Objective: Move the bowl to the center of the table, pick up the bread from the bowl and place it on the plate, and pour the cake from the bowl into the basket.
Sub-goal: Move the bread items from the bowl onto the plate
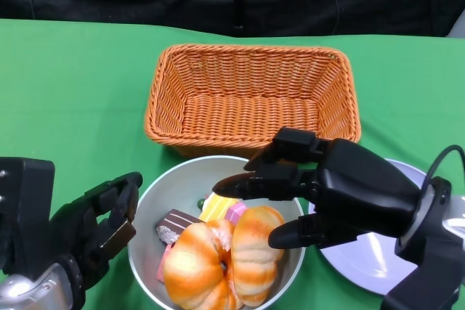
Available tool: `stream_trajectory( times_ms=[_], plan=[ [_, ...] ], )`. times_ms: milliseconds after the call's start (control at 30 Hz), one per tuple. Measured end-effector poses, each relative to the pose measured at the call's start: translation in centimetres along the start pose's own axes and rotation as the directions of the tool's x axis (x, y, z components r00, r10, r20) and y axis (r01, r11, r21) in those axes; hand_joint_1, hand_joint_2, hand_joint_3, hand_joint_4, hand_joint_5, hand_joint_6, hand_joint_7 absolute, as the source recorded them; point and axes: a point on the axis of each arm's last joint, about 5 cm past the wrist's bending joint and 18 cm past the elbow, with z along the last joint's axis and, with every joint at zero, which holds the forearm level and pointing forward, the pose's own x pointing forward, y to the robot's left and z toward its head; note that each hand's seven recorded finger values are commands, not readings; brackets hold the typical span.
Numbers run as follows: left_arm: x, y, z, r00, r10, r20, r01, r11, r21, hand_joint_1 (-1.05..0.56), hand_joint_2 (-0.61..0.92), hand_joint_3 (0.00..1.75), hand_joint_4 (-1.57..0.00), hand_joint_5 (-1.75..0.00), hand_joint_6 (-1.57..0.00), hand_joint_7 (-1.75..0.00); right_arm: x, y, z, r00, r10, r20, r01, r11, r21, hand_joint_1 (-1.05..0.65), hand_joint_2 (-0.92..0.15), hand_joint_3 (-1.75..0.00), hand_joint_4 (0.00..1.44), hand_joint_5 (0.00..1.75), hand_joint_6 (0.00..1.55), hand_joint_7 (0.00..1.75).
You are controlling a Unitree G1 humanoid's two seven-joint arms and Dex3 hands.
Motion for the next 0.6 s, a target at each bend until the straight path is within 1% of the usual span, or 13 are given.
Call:
stream_trajectory(
  times_ms=[100,133,233,333,400,500,600],
  plan=[
    [0.0,0.0,0.0,1.0,-0.002,-0.001,0.002,1.0,0.001,-0.58,0.92,0.65,0.0,-0.88,-0.34,-0.02,0.5,-0.1,-0.2,0.999,0.032,0.015,-0.031,0.999,-0.028,-0.45,-0.92,-0.07,0.13,0.87,0.39,0.14],
    [0.0,-0.1,0.0,1.0,-0.003,-0.002,0.003,1.0,0.002,-0.59,0.92,0.66,0.0,-0.85,-0.35,-0.02,0.7,-0.1,-0.1,0.999,0.045,0.02,-0.044,0.998,-0.035,-0.45,-0.91,-0.05,0.1,0.91,0.38,0.14],
    [0.0,-0.2,-0.1,1.0,-0.008,-0.003,0.008,1.0,0.006,-0.59,0.92,0.66,0.0,-0.83,-0.36,-0.02,1.2,-0.2,0.0,0.993,0.109,0.033,-0.107,0.992,-0.063,-0.45,-0.9,-0.04,0.06,0.96,0.37,0.16],
    [0.1,-0.2,-0.1,1.0,-0.009,-0.003,0.009,1.0,0.007,-0.59,0.92,0.66,0.0,-0.82,-0.36,-0.02,1.3,-0.2,-0.1,0.991,0.128,0.029,-0.126,0.99,-0.064,-0.44,-0.9,-0.04,0.05,0.98,0.37,0.17],
    [0.0,-0.2,-0.1,1.0,-0.008,-0.003,0.008,1.0,0.008,-0.58,0.92,0.68,-0.02,-0.83,-0.36,-0.02,1.3,-0.2,0.0,0.989,0.143,0.03,-0.141,0.988,-0.065,-0.48,-0.88,-0.02,0.06,0.98,0.38,0.18],
    [0.0,-0.3,0.0,1.0,-0.019,-0.004,0.019,1.0,0.019,-0.57,0.92,0.7,-0.02,-0.81,-0.35,-0.01,1.7,0.2,0.1,0.976,0.212,0.055,-0.207,0.975,-0.082,-0.51,-0.88,-0.02,0.07,0.99,0.38,0.19],
    [0.0,-0.2,-0.1,1.0,-0.021,-0.001,0.021,1.0,0.023,-0.58,0.92,0.7,-0.03,-0.78,-0.34,-0.01,1.8,0.5,0.1,0.968,0.241,0.063,-0.236,0.968,-0.087,-0.49,-0.91,-0.04,0.07,0.99,0.37,0.19]
  ],
)
